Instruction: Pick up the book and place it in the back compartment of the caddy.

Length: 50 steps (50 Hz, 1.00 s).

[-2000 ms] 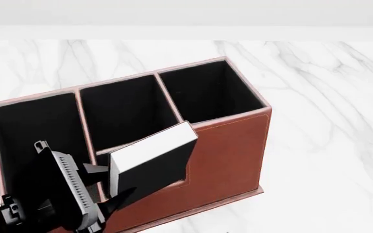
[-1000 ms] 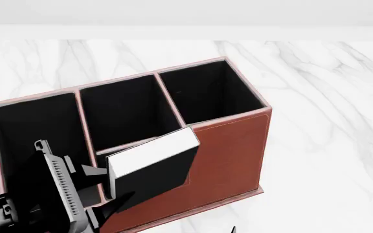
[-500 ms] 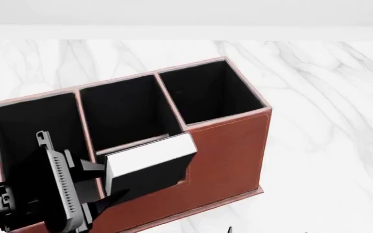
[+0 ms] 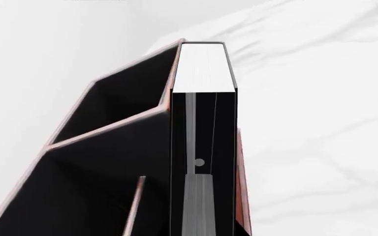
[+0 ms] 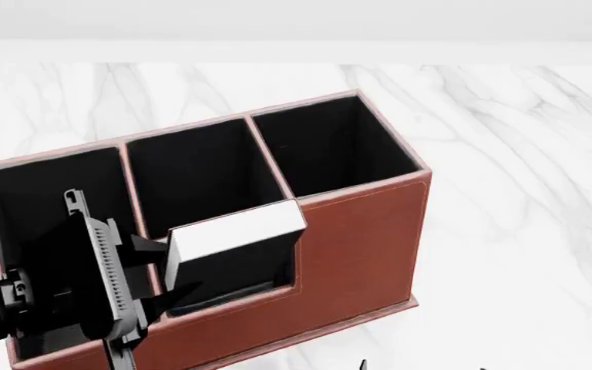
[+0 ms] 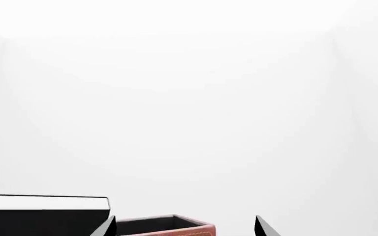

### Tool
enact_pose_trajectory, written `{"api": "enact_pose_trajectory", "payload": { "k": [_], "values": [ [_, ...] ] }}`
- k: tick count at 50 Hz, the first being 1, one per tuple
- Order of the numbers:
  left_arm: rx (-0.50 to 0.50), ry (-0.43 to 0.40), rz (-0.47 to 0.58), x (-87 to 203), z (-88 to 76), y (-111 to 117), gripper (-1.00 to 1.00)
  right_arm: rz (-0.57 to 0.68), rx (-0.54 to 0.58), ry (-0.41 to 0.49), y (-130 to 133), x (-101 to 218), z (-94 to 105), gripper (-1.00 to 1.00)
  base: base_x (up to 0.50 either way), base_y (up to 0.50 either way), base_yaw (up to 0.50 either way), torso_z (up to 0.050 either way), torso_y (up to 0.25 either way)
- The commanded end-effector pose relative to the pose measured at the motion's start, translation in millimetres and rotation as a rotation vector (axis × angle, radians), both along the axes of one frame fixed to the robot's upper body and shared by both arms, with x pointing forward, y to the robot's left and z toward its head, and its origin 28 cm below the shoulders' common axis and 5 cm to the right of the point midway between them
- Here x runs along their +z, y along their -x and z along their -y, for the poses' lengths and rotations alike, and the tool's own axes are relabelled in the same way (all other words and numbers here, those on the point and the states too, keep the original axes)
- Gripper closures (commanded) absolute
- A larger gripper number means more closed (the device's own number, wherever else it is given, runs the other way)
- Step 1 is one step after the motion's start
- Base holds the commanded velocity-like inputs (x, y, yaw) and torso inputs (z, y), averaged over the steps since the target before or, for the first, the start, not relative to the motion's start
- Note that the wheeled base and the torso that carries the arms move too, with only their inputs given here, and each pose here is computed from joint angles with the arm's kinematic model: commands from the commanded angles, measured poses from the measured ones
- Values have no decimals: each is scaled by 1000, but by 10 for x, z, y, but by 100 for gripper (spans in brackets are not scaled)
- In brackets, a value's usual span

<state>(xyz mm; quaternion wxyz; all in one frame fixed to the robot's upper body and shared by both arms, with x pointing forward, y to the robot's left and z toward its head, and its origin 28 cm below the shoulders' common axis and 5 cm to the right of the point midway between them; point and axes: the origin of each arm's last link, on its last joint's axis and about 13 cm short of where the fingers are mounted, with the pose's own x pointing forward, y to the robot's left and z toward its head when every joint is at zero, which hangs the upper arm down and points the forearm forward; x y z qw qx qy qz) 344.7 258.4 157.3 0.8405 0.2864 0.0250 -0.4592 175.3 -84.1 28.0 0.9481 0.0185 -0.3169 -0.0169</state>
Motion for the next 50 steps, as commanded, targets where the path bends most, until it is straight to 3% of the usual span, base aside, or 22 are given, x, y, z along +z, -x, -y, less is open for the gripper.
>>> {"api": "enact_pose_trajectory", "payload": {
  "k": [1,31,50],
  "values": [
    [15,75,26,33,3,-152,100,-3,2,2,-7,-11,-5,-100,0,0,0,0,0],
    [45,114,7,-140,-46,-375,100,-14,8,0,-23,-28,-13,-100,0,0,0,0,1],
    [36,94,-25,-282,-23,-515,100,-15,7,-1,-31,-30,-11,-100,0,0,0,1,2]
  ]
}}
